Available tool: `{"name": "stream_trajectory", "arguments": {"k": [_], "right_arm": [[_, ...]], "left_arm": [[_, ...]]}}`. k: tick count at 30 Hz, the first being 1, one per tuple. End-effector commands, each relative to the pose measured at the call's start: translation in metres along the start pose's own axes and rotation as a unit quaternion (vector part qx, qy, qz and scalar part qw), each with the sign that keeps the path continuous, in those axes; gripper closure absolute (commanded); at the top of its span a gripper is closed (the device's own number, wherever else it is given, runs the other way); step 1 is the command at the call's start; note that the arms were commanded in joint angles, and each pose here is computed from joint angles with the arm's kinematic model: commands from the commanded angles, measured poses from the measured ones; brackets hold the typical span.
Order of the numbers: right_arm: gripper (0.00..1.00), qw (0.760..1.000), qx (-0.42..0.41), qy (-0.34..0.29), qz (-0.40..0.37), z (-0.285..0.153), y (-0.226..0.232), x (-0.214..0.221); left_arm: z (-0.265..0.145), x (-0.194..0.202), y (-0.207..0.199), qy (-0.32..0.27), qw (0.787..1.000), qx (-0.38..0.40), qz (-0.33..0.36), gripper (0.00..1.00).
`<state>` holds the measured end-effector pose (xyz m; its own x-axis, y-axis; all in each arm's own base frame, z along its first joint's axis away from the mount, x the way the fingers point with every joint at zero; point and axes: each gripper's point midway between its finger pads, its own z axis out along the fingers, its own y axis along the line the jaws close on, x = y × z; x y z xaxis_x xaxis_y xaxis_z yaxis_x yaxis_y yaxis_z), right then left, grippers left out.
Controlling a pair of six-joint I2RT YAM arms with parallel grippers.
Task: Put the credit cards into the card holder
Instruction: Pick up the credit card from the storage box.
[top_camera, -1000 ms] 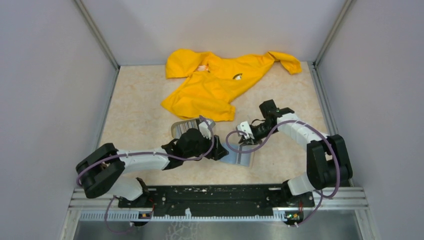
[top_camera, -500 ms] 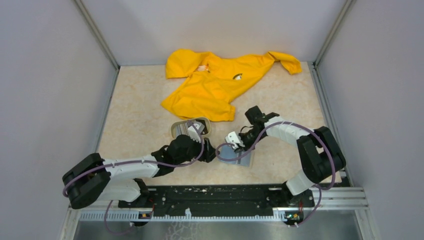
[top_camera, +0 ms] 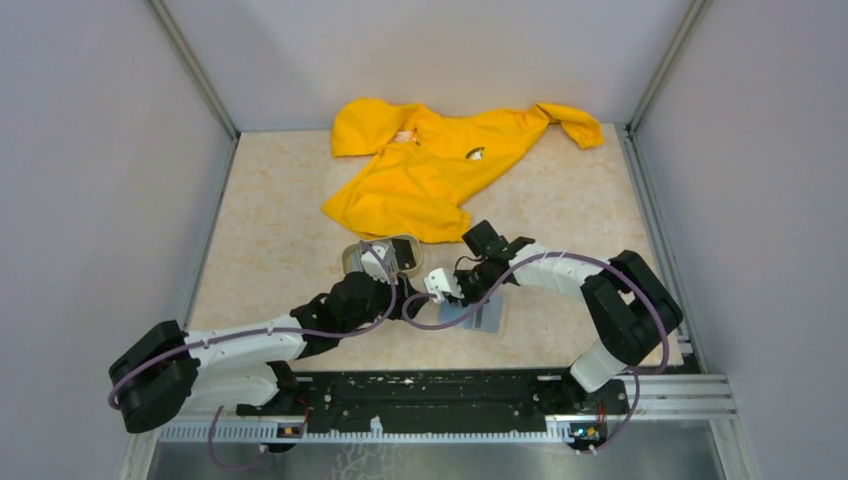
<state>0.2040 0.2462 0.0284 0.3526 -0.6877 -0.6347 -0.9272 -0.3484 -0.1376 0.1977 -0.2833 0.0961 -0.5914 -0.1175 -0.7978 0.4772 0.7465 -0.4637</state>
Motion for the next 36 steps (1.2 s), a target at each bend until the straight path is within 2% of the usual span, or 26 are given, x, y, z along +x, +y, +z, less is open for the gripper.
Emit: {"name": "stream_trajectory", "arguments": {"k": [1, 4, 10, 15, 20, 29, 36], "right_arm": [[0.90, 0.998, 0.040, -0.038, 0.035, -0.011, -0.021, -0.035], [0.84, 0.996, 0.046, -0.052, 0.051, -0.028, -0.031, -0.054], [0.83, 0.990, 0.065, -0.078, 0.102, -0.056, -0.046, -0.064], [0.83, 0.987, 0.080, -0.088, 0.105, -0.065, -0.050, -0.061], [0.83, 0.987, 0.083, -0.086, 0.107, -0.067, -0.051, -0.059], [0.83, 0.987, 0.084, -0.084, 0.108, -0.065, -0.052, -0.056], [0.83, 0.987, 0.083, -0.081, 0.109, -0.065, -0.051, -0.054]], "left_arm": [[-0.011, -0.029, 0.027, -0.036, 0.996, -0.080, 0.016, 0.28], [-0.021, -0.050, 0.045, -0.054, 0.992, -0.111, 0.005, 0.25], [-0.028, -0.076, 0.088, -0.060, 0.984, -0.162, -0.028, 0.22], [-0.024, -0.090, 0.103, -0.040, 0.986, -0.152, -0.059, 0.18], [-0.013, -0.093, 0.113, -0.018, 0.983, -0.157, -0.089, 0.15], [-0.013, -0.072, 0.147, 0.016, 0.957, -0.258, -0.131, 0.13], [-0.001, -0.068, 0.152, 0.031, 0.954, -0.266, -0.133, 0.13]]}}
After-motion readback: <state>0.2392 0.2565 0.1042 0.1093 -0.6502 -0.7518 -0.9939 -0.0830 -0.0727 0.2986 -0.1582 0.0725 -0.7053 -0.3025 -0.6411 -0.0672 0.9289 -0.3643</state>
